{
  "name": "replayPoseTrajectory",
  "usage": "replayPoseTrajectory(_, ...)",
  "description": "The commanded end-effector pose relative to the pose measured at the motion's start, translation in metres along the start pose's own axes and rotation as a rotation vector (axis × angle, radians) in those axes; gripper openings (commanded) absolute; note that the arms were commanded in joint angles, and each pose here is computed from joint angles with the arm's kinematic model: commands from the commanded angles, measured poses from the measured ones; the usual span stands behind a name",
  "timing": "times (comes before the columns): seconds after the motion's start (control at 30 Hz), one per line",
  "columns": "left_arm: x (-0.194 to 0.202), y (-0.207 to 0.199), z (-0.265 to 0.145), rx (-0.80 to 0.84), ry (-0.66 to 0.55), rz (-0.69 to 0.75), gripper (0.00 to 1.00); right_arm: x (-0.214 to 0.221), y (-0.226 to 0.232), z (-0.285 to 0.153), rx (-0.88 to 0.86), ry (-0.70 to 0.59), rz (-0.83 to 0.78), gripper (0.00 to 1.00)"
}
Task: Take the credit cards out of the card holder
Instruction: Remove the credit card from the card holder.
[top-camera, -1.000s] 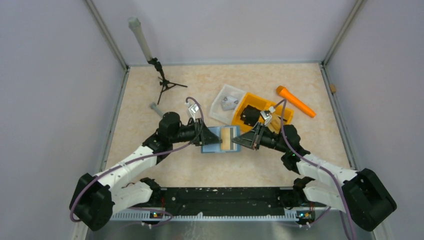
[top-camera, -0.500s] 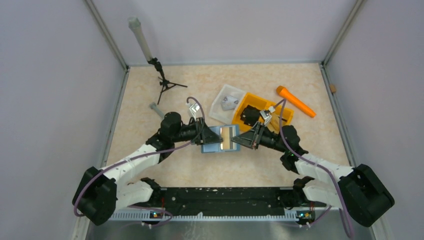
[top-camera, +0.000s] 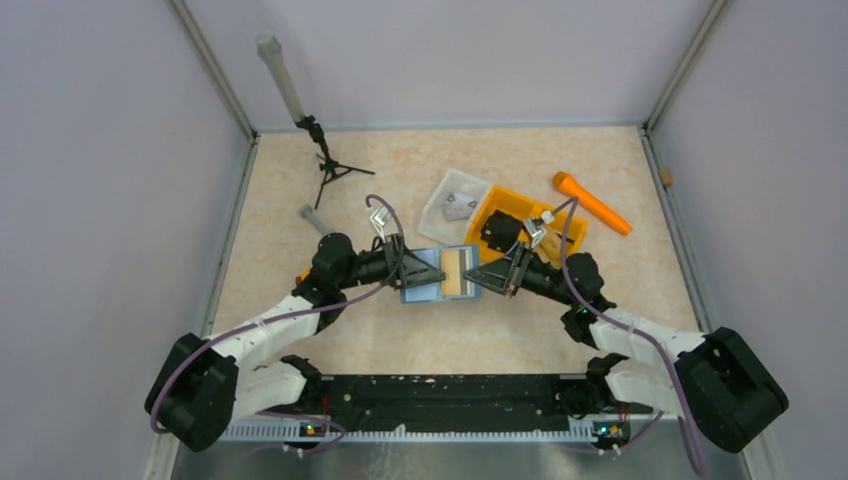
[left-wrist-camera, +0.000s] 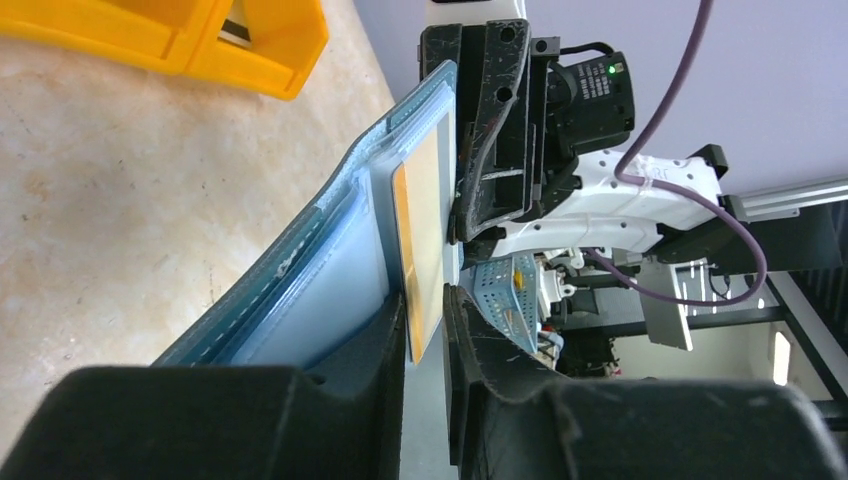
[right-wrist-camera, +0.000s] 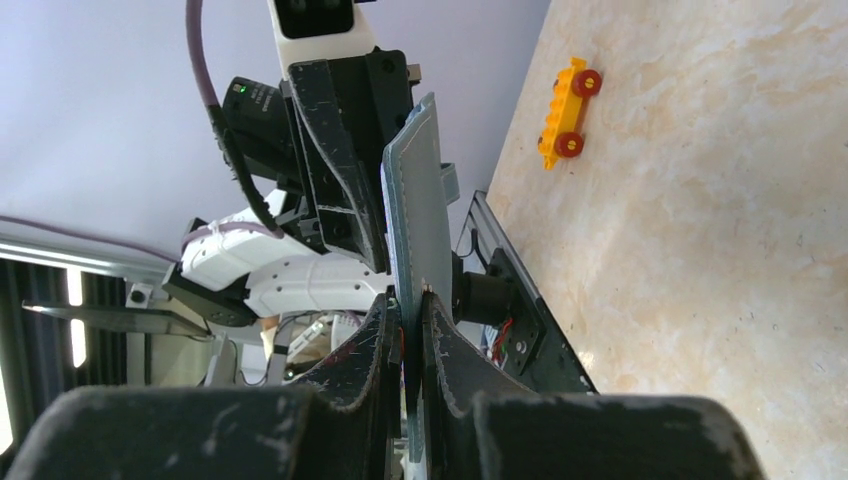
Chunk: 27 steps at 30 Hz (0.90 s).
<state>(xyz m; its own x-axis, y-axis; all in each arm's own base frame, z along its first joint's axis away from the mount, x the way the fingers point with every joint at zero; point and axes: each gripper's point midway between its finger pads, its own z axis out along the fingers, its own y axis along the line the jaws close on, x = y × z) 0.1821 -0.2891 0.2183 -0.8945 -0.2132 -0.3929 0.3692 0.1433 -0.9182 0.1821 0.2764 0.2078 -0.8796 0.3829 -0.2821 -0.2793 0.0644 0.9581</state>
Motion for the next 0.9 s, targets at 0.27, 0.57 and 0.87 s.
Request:
replayPoseTrajectory(0.27, -0.004, -0.070, -0.002, 0.280, 0.010, 0.123, 0.09, 0.024, 0.010, 0.007, -0.044, 0.134, -0.033, 0.00)
replayPoseTrajectory(0.57, -0.002, -0.070, -0.002, 0.297, 0.020, 0.114, 0.37, 0.029, 0.015, 0.010, -0.070, 0.162, -0.036, 0.00)
replayPoseTrajectory(0.87, -0.005, -0.062, 0.004, 0.259, 0.021, 0.108, 0.00, 0.037, 0.020, 0.017, -0.086, 0.207, -0.045, 0.00)
